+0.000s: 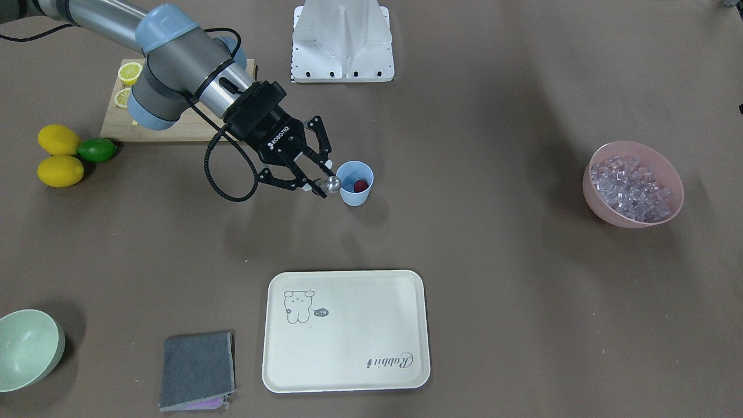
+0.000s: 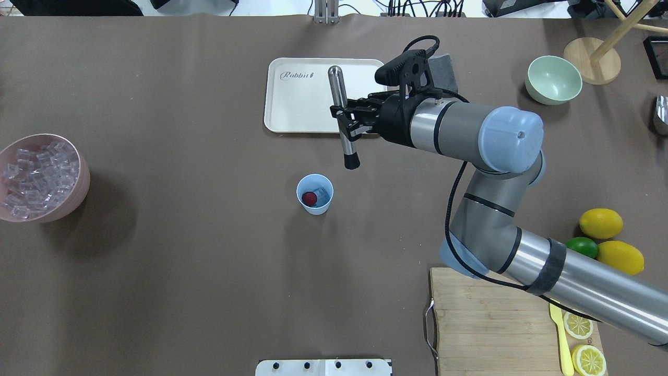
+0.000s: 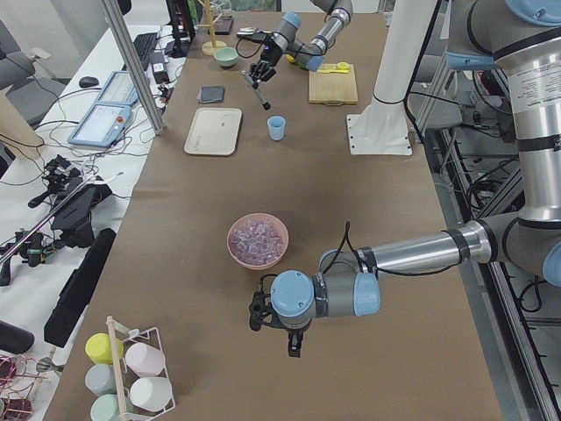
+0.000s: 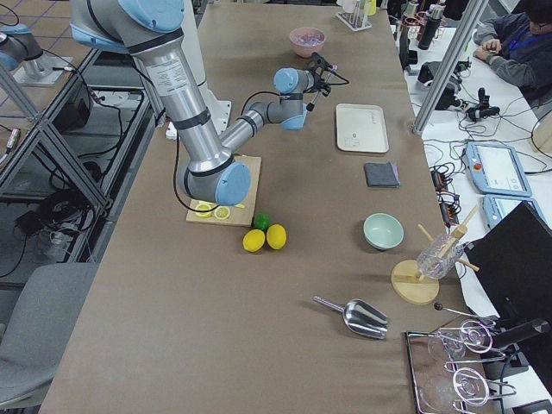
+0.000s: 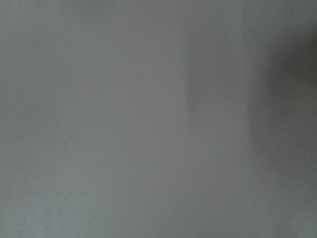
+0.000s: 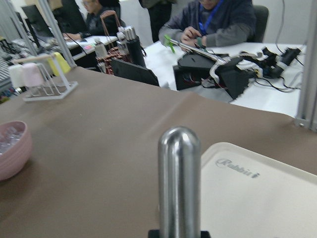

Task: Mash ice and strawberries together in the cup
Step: 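Lift the muddler out of the cup with the right gripper, then lower the muddler onto the table with the right gripper and release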

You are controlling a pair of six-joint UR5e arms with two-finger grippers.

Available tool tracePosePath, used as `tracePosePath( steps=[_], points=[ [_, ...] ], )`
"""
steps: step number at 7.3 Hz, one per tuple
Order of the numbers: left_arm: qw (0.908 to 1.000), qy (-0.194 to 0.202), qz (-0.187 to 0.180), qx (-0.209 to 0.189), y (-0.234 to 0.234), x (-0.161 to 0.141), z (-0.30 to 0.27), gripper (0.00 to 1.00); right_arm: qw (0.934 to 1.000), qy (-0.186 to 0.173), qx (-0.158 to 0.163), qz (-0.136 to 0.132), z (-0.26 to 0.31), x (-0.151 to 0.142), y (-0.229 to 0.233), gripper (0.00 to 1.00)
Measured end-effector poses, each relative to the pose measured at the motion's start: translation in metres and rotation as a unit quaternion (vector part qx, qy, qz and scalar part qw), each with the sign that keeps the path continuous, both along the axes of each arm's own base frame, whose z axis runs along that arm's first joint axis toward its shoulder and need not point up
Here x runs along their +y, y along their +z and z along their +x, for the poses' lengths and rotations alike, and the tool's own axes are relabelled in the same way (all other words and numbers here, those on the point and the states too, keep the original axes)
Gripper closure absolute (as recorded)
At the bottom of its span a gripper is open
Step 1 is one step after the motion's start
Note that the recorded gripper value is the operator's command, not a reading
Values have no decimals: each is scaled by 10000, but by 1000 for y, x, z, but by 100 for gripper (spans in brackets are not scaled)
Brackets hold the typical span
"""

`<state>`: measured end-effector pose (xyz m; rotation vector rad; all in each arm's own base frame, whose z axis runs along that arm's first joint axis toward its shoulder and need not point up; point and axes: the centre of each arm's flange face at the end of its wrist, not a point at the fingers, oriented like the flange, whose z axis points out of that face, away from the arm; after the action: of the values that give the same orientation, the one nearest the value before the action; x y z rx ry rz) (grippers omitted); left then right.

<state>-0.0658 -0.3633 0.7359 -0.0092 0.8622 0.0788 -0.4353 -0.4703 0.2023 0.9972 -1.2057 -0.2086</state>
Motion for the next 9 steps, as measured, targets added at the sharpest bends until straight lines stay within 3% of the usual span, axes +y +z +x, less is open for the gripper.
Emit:
tracePosePath(
  steps=[2, 4, 5, 6, 8, 9],
  points=[
    [9983, -380, -302, -307, -35, -15, -1, 2, 9922, -211, 641, -1051, 32, -14, 13, 100],
    [9945, -659, -575, -579, -85, -29, 6, 2, 9715, -561, 1134, -2005, 93, -30, 61, 100],
    [9941, -685, -577, -607, -97, -34, 7, 2, 9565, -653, 1354, -2499, 119, -33, 90, 100],
    [9942, -694, -543, -613, -104, -38, 7, 2, 9362, -723, 1638, -3024, 136, -38, 117, 100],
    [9948, -700, -429, -608, -111, -43, 7, 2, 8880, -977, 2397, -3800, 152, -48, 151, 100],
    [9951, -707, -338, -611, -113, -45, 7, 2, 8664, -1111, 2603, -4114, 151, -54, 163, 100]
  ],
)
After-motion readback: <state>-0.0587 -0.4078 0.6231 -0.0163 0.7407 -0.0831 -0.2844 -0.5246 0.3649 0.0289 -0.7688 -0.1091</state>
